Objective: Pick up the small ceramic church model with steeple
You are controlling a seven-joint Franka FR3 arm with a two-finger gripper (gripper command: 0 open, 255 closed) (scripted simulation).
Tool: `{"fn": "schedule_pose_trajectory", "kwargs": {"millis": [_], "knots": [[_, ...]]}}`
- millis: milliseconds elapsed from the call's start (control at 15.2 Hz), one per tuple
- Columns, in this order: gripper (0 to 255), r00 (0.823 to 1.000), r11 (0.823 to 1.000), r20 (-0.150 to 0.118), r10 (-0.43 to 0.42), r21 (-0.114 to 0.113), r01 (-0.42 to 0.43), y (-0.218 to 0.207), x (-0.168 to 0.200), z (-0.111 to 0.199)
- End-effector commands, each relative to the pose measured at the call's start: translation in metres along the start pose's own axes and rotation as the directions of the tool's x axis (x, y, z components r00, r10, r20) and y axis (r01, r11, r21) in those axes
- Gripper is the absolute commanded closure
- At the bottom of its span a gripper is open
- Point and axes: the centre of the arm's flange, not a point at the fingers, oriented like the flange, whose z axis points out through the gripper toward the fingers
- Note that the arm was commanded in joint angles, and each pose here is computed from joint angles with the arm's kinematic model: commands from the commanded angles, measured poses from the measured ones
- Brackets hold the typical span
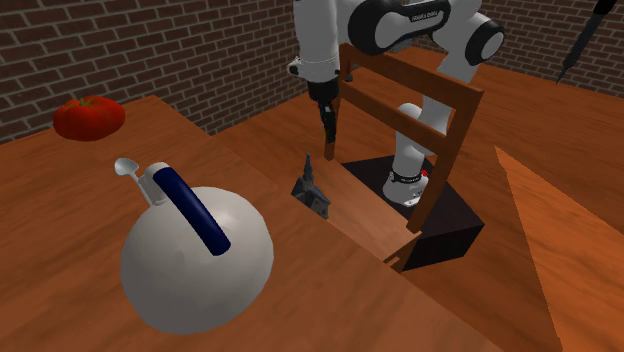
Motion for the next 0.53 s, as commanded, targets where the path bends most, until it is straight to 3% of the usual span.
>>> {"fn": "schedule_pose_trajectory", "kwargs": {"millis": [0, 330, 462], "knots": [[0, 0.998, 0.999, 0.039, 0.049, 0.008, -0.050, -0.022, 0.019, -0.004], [0, 0.978, 0.986, 0.129, 0.161, 0.020, -0.164, -0.070, 0.071, -0.015], [0, 0.974, 0.983, 0.142, 0.175, 0.021, -0.180, -0.076, 0.079, -0.011]]}}
